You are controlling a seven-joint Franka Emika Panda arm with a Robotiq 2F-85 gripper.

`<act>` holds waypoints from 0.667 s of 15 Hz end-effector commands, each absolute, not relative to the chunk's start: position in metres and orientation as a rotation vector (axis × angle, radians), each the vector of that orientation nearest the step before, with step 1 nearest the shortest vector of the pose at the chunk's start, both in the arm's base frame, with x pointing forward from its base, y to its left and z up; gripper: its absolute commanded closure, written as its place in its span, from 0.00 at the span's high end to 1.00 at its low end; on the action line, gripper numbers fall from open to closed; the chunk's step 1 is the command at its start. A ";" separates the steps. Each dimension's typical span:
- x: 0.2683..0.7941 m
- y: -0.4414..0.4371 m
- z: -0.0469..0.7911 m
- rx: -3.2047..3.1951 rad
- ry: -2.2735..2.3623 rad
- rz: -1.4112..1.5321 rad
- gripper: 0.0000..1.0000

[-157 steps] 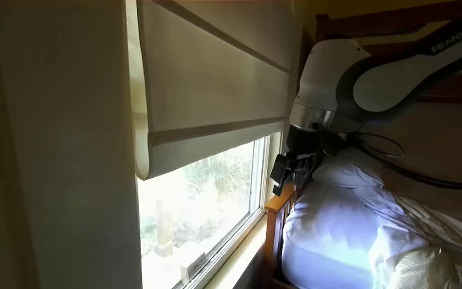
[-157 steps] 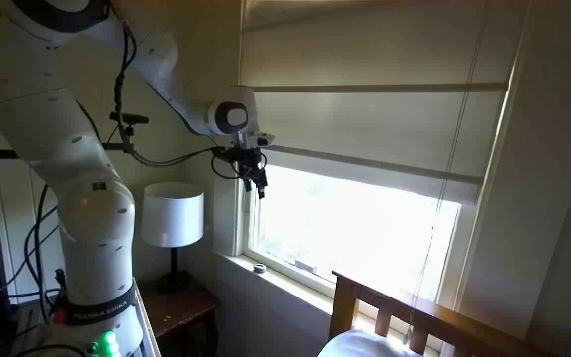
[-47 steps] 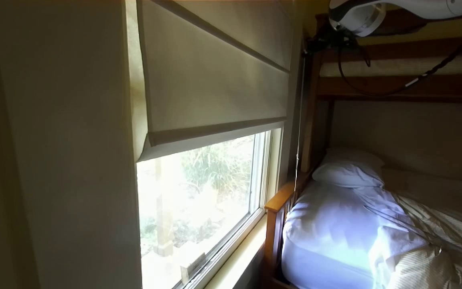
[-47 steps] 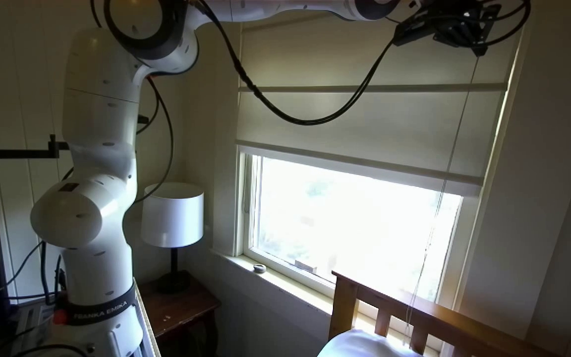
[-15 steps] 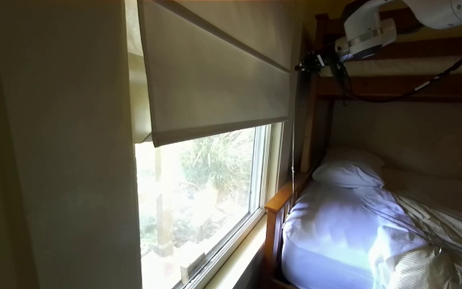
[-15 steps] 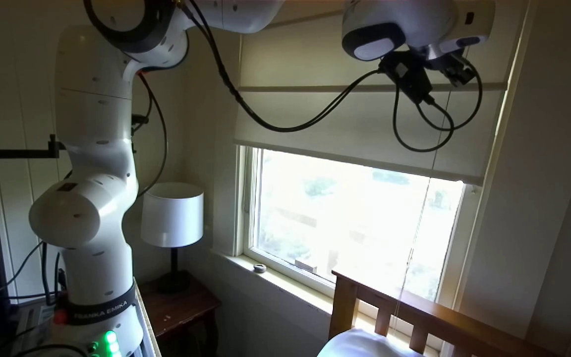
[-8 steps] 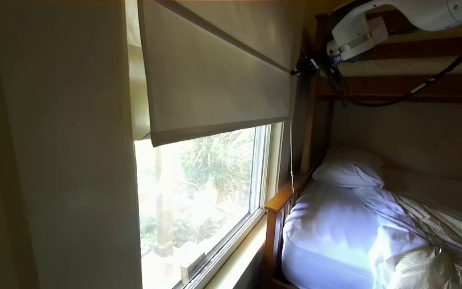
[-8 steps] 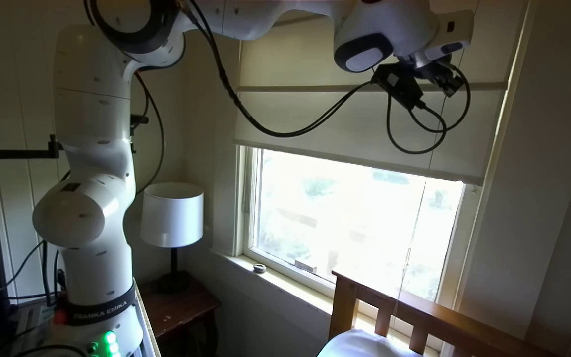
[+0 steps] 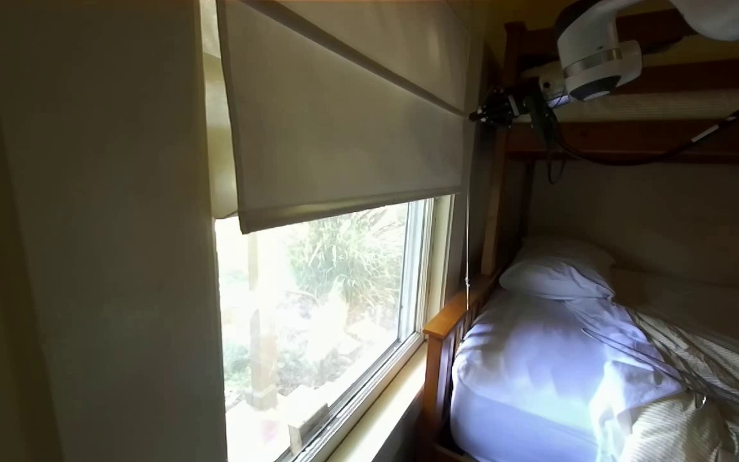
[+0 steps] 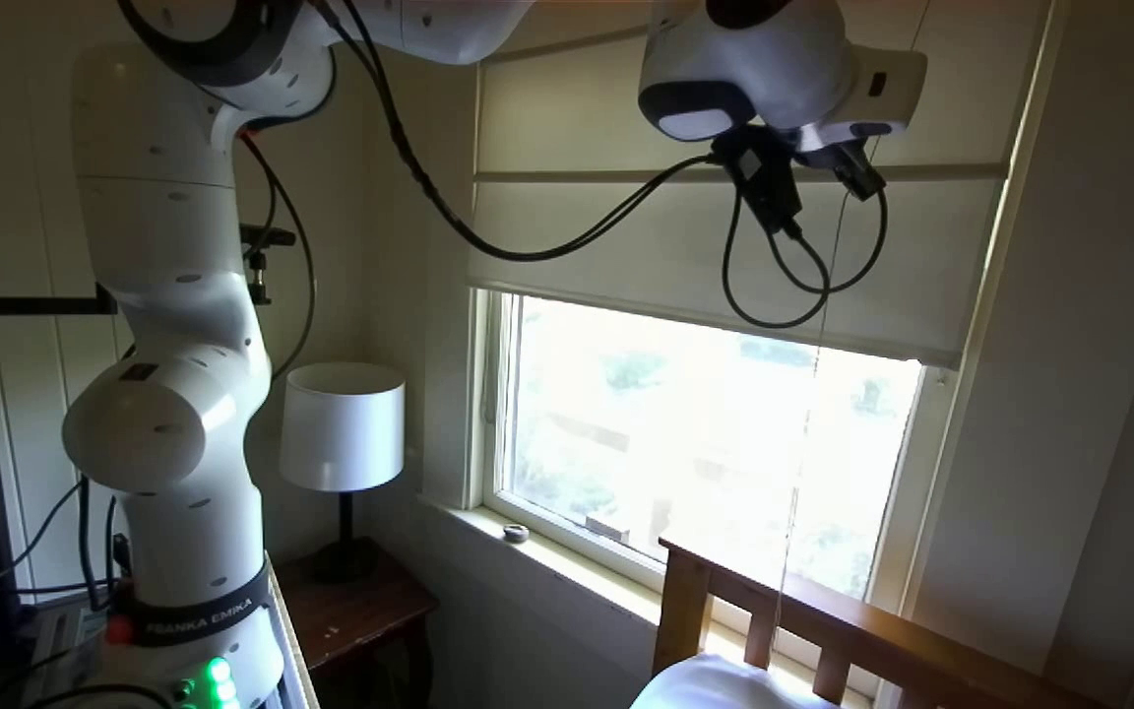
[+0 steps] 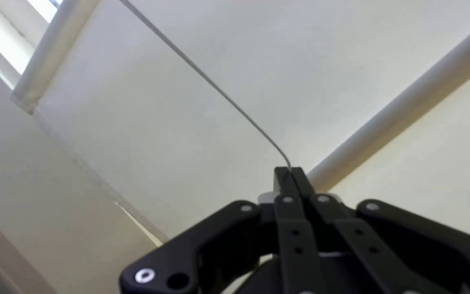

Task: Open the curtains slightly

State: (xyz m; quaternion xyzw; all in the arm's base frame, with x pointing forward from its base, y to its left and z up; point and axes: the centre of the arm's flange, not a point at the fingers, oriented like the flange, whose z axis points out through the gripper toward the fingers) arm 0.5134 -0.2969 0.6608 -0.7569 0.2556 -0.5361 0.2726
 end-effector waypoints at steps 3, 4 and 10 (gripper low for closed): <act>0.476 -0.314 0.581 -1.890 0.681 -1.198 0.00; 0.471 -0.319 0.578 -1.839 0.661 -1.175 0.00; 0.468 -0.344 0.631 -1.890 0.636 -1.444 0.02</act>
